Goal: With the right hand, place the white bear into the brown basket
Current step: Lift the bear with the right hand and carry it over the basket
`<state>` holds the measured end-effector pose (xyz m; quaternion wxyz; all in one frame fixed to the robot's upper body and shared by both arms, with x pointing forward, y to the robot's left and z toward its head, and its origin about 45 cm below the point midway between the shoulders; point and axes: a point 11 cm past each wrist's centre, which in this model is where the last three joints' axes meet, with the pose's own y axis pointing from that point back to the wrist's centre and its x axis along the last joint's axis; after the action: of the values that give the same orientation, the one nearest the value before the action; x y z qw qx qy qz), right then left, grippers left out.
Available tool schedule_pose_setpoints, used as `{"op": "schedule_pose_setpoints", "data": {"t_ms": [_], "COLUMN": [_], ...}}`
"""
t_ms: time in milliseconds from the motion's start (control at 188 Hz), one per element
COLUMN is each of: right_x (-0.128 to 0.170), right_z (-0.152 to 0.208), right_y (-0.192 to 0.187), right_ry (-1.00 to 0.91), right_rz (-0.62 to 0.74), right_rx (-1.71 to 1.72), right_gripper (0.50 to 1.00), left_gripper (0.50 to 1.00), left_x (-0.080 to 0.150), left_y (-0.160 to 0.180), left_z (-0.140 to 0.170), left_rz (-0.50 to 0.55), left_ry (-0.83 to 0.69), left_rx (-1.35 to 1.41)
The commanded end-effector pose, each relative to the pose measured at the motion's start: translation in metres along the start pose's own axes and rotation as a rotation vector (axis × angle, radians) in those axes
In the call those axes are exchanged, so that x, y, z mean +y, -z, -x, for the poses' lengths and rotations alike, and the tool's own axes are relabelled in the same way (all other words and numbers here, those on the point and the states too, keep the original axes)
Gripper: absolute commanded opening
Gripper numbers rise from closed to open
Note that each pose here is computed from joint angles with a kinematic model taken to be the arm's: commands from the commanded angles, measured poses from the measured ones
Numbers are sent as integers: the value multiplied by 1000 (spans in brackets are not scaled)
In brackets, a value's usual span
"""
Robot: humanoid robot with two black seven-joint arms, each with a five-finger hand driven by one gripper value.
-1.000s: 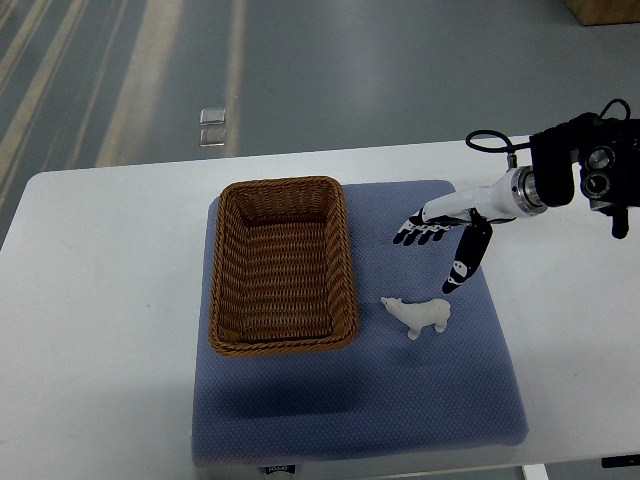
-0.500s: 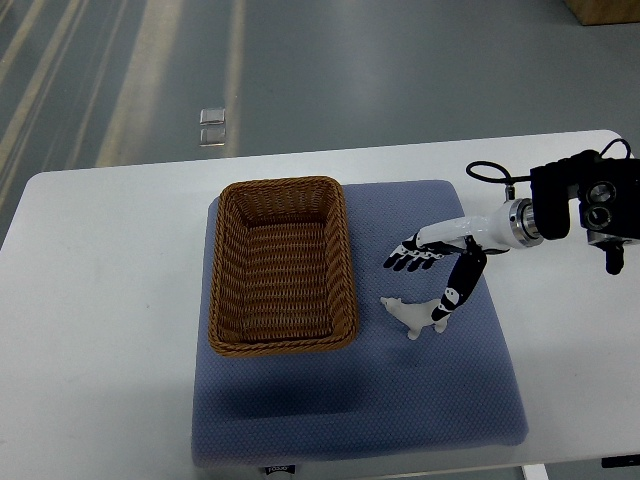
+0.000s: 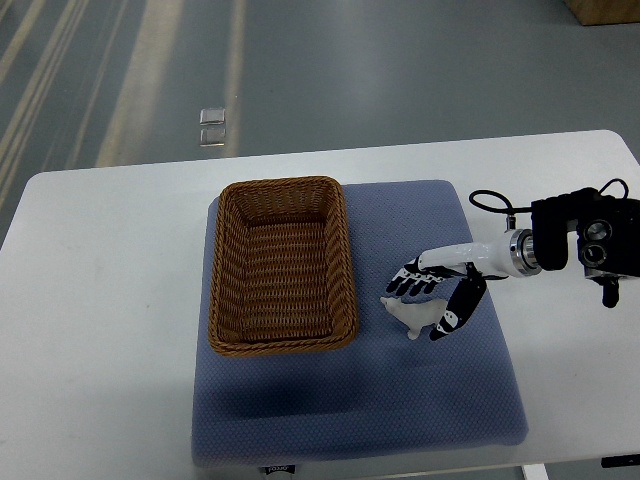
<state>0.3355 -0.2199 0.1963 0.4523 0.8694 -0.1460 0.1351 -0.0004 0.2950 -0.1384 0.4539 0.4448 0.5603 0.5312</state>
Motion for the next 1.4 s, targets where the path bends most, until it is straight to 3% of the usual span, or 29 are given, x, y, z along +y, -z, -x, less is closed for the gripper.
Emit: {"op": "schedule_pose_setpoints", "data": {"t_ms": [0,122,186,234,277,537,686,824,968,1074,1197,1394], "right_x": [-1,-3,-4,-5,-6,6,39,88,114,113,91,24], "right_z": [3,2,2,2,1,-19,-61,-108,-130,-134,-135,-139], "right_y": [-2,-2,-3,-3,-3,1,24,59,97,112,136,171], "right_ry": [-5,-24,-32,-38,-46,-101,-159,-241,-280,-288,-272,-270], "right_rz": [-2,1,5,6,7,14,-1,-19,-84,-107,-141,-148], "right_rx": [1,18,35,45,61,107,164,248,261,280,308,332], "right_gripper": [807,735,635,590,500,500,500,500,500,500,500,500], "left_gripper": [1000,1000,1000,1000,1000,1000,1000,1000,1000,1000,1000,1000], "left_x": [0,0,0,0,0,0,0,0,0,0,0,0], "left_y": [0,0,0,0,0,0,0,0,0,0,0,0], "left_z": [0,1,1,0,0,0,0,0,1,2,2,1], "left_rz": [0,0,0,0,0,0,0,0,0,0,0,0], "left_ry": [1,4,3,1,0,1,1,0,4,6,6,4], "left_rx": [-1,0,0,-1,-1,-1,-1,-3,-3,-3,-3,-3]}}
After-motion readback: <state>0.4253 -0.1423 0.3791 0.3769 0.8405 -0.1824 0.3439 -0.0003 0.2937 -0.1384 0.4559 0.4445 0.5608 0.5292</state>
